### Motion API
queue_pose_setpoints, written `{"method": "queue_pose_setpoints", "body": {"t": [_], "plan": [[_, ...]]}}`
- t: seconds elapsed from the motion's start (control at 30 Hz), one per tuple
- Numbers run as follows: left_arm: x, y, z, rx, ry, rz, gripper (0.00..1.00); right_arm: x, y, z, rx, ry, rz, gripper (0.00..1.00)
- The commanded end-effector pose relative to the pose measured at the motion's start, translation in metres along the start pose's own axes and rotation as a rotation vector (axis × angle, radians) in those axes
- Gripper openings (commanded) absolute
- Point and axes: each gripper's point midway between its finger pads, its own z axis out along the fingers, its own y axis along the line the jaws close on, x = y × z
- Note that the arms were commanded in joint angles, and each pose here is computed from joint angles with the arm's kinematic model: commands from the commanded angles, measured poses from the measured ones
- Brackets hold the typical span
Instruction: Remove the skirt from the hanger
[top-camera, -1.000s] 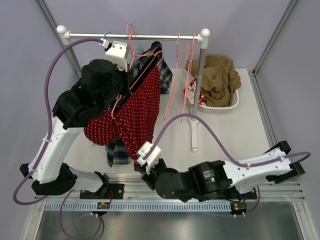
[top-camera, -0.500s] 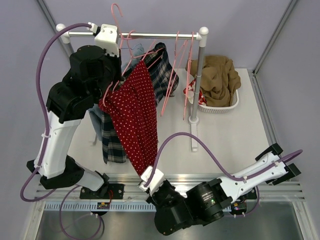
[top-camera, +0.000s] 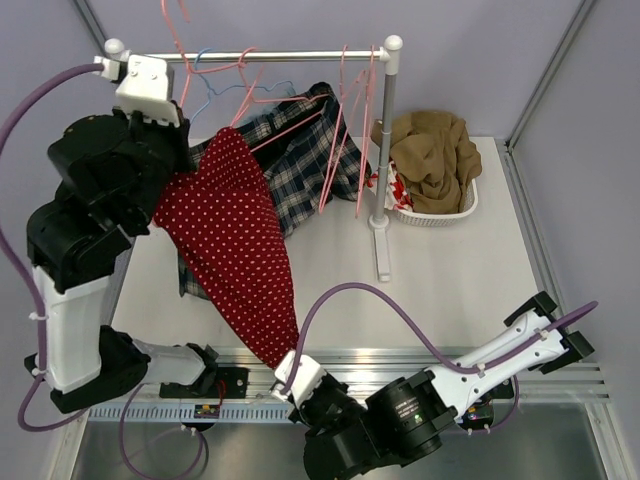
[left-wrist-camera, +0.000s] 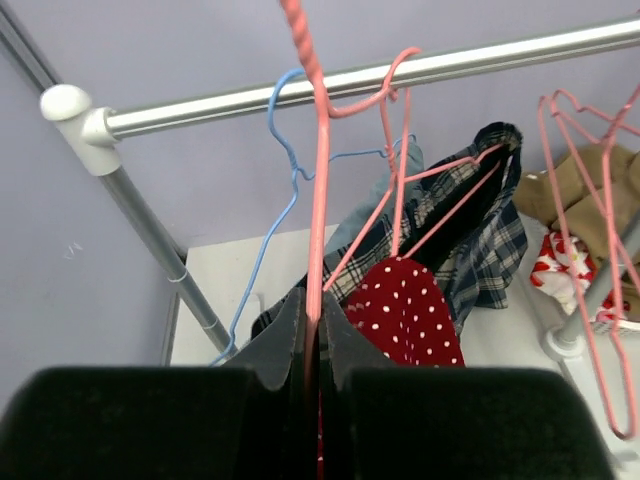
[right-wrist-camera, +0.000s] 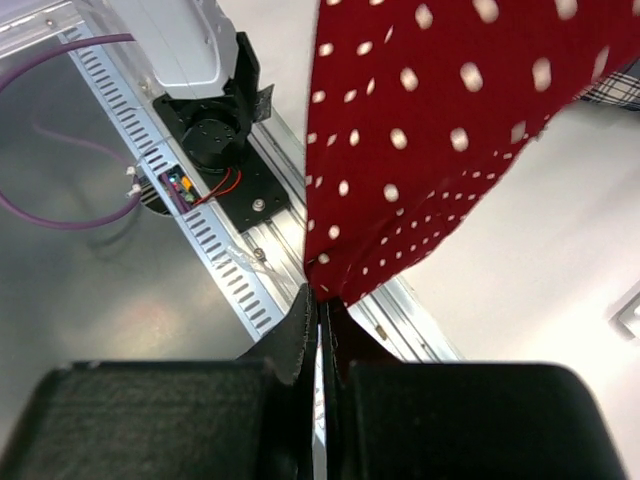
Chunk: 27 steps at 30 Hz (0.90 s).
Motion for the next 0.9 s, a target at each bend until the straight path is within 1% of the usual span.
{"method": "queue_pose_setpoints", "body": {"t": [0.0,0.03,0.07,0.1,0.13,0.17,0.2,0.23,0.27,0.3,0.33,0.37,0.4,0.43,0.47,0.5,0.53,0.57,0.6,0.63,0.67,0.7,0.77,0.8,0.83,0.87], "plan": [[-0.082,0.039,-0.048,-0.017,-0.318,-0.285,0.00,-0.022,-0.011,-0.004,0.074,-0.070,0.023,0.00],[-0.071,0.031,-0.054,0.041,-0.281,-0.266,0.00,-0.030,-0.016,-0.005,0.089,-0.086,0.021,0.00],[-0.052,0.017,-0.046,0.077,-0.221,-0.281,0.00,-0.041,-0.023,-0.007,0.107,-0.108,-0.011,0.00],[-0.040,0.009,-0.045,0.107,-0.191,-0.279,0.00,-0.053,-0.027,-0.010,0.112,-0.133,-0.001,0.00],[-0.036,0.008,-0.061,0.162,-0.201,-0.297,0.00,-0.061,-0.031,-0.011,0.120,-0.152,-0.007,0.00],[-0.023,-0.002,-0.061,0.197,-0.169,-0.321,0.00,-0.069,-0.036,-0.013,0.133,-0.171,-0.059,0.00],[0.001,-0.019,-0.055,0.247,-0.107,-0.307,0.00,-0.083,-0.037,-0.016,0.124,-0.209,-0.024,0.00],[0.015,-0.025,-0.055,0.268,-0.077,-0.312,0.00,-0.088,-0.039,-0.017,0.128,-0.224,-0.033,0.00],[0.022,-0.023,-0.067,0.286,-0.074,-0.348,0.00,-0.095,-0.046,-0.018,0.153,-0.236,-0.081,0.00],[0.047,-0.036,-0.062,0.314,-0.011,-0.332,0.00,-0.106,-0.047,-0.019,0.155,-0.265,-0.059,0.00],[0.059,-0.040,-0.063,0.326,0.020,-0.330,0.00,-0.113,-0.051,-0.019,0.173,-0.278,-0.071,0.00],[0.066,-0.038,-0.072,0.338,0.023,-0.351,0.00,-0.125,-0.066,-0.020,0.231,-0.288,-0.122,0.00],[0.079,-0.044,-0.071,0.351,0.054,-0.347,0.00,-0.136,-0.072,-0.020,0.256,-0.308,-0.105,0.00],[0.101,-0.052,-0.070,0.371,0.109,-0.334,0.00,-0.144,-0.080,-0.022,0.284,-0.319,-0.107,0.00],[0.109,-0.052,-0.075,0.376,0.119,-0.350,0.00,-0.156,-0.102,-0.023,0.364,-0.318,-0.153,0.00],[0.116,-0.054,-0.078,0.388,0.131,-0.356,0.00,-0.175,-0.117,-0.032,0.381,-0.370,-0.067,0.00],[0.134,-0.057,-0.076,0.385,0.173,-0.349,0.00,-0.186,-0.130,-0.039,0.402,-0.395,-0.038,0.00],[0.140,-0.058,-0.078,0.382,0.185,-0.358,0.00,-0.195,-0.148,-0.045,0.439,-0.407,-0.069,0.00],[0.144,-0.057,-0.084,0.395,0.183,-0.365,0.00,-0.215,-0.178,-0.059,0.473,-0.471,0.045,0.00],[0.161,-0.062,-0.082,0.399,0.227,-0.354,0.00,-0.222,-0.195,-0.064,0.501,-0.488,0.053,0.00],[0.169,-0.066,-0.083,0.410,0.247,-0.356,0.00,-0.236,-0.210,-0.073,0.509,-0.511,0.029,0.00],[0.178,-0.072,-0.085,0.437,0.275,-0.350,0.00,-0.245,-0.235,-0.080,0.565,-0.521,0.022,0.00],[0.201,-0.080,-0.083,0.444,0.338,-0.345,0.00,-0.267,-0.264,-0.101,0.627,-0.544,-0.045,0.00],[0.203,-0.083,-0.084,0.459,0.339,-0.351,0.00,-0.273,-0.283,-0.105,0.691,-0.536,-0.068,0.00],[0.206,-0.084,-0.084,0.459,0.338,-0.355,0.00,-0.283,-0.299,-0.120,0.727,-0.552,-0.061,0.00],[0.214,-0.085,-0.083,0.454,0.351,-0.358,0.00,-0.287,-0.310,-0.129,0.768,-0.541,-0.105,0.00]]}}
